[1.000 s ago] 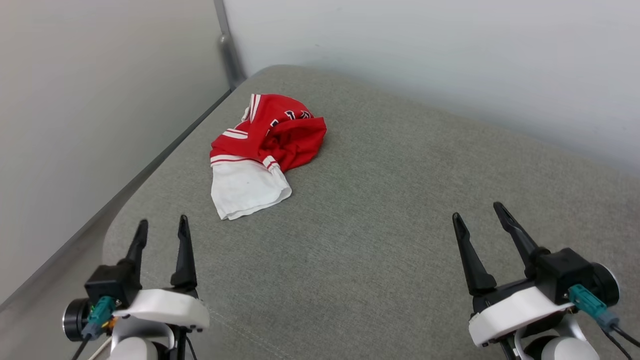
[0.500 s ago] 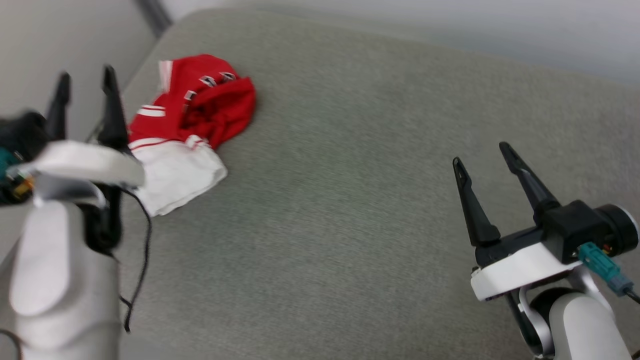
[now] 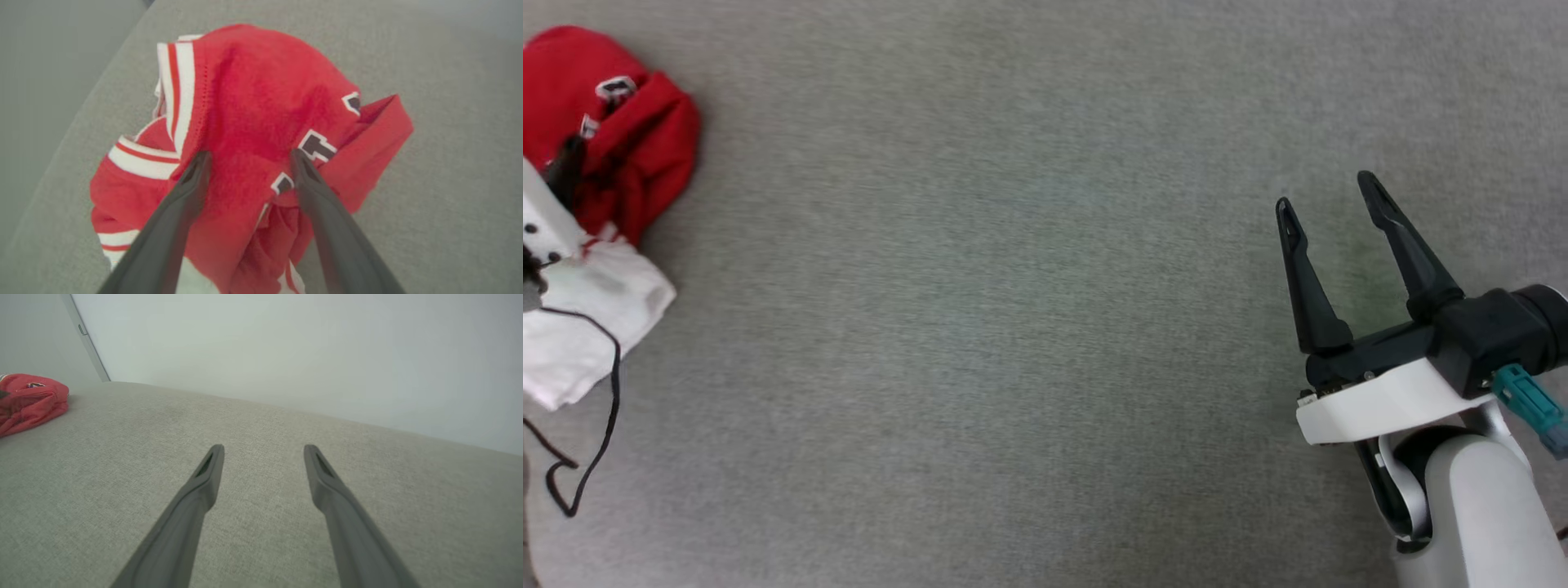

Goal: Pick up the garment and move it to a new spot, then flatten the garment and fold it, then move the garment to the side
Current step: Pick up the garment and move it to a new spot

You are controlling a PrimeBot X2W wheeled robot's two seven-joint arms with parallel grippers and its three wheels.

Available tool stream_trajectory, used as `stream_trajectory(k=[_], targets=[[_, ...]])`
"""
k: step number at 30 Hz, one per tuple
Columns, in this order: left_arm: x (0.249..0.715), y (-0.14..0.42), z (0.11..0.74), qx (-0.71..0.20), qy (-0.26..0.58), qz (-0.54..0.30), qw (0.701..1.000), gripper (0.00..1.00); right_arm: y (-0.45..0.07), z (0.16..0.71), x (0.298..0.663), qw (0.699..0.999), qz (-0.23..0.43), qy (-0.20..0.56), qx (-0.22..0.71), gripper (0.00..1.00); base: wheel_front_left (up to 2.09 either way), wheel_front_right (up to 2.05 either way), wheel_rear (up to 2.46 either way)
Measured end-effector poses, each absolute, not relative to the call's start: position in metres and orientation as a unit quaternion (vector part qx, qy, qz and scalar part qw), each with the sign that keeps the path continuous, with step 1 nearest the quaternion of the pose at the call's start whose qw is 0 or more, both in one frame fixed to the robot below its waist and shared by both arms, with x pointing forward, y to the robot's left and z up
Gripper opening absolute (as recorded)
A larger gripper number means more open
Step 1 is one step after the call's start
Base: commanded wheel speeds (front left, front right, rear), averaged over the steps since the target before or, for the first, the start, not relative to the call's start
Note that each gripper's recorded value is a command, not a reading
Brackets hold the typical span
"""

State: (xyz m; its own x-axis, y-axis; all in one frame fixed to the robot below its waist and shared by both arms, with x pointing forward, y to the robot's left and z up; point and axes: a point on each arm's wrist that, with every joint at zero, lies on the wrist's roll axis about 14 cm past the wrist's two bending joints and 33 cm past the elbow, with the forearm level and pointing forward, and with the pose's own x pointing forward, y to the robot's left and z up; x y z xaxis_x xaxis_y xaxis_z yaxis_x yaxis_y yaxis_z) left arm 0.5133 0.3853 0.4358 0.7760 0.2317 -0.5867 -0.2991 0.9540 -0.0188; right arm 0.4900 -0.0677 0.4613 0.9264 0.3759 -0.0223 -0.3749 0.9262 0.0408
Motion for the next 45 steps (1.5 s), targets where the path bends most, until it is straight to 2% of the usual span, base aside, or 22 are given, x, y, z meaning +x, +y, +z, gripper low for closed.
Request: stream_trajectory(k=[4,7,11,12,13,14,21,25,29,37,45], targets=[[0.498,0.385,0.38,-0.105,0.407,0.158,0.894,1.0,-0.083,0.445,0.492,0.984,0.172,0.031,0.014,1.0,0.0,0.0,0.0],[0.492,0.388,0.365,-0.125,0.447,0.177,0.868,1.0,-0.091,0.439,0.492,0.986,0.163,0.037,0.012,1.0,0.0,0.0,0.0],[0.485,0.391,0.361,-0.136,0.466,0.189,0.854,1.0,-0.094,0.44,0.492,0.987,0.158,0.037,0.01,1.0,0.0,0.0,0.0],[0.485,0.392,0.363,-0.134,0.464,0.192,0.855,0.95,-0.094,0.442,0.492,0.987,0.158,0.032,0.01,1.0,0.0,0.0,0.0],[0.485,0.392,0.364,-0.132,0.46,0.193,0.857,0.02,-0.094,0.444,0.492,0.987,0.159,0.031,0.01,1.0,0.0,0.0,0.0],[0.484,0.392,0.366,-0.127,0.455,0.193,0.86,0.0,-0.093,0.446,0.492,0.987,0.159,0.029,0.01,1.0,0.0,0.0,0.0],[0.49,0.402,0.409,-0.065,0.353,0.193,0.913,0.0,-0.093,0.472,0.485,0.987,0.158,0.002,0.01,1.0,0.0,0.0,0.0],[0.506,0.399,0.467,-0.032,0.233,0.18,0.955,0.0,-0.097,0.486,0.473,0.988,0.151,-0.008,0.012,1.0,0.0,0.0,0.0],[0.512,0.386,0.525,-0.014,0.113,0.16,0.98,0.0,-0.097,0.505,0.461,0.988,0.151,-0.026,0.014,1.0,0.0,0.0,0.0],[0.498,0.338,0.614,0.0,-0.056,0.112,0.992,0.0,-0.105,0.544,0.431,0.988,0.141,-0.064,0.022,1.0,0.0,0.0,0.0],[0.497,0.224,0.635,-0.035,-0.114,-0.008,0.993,0.0,-0.142,0.56,0.398,0.993,0.091,-0.072,0.018,1.0,0.0,0.0,0.0]])
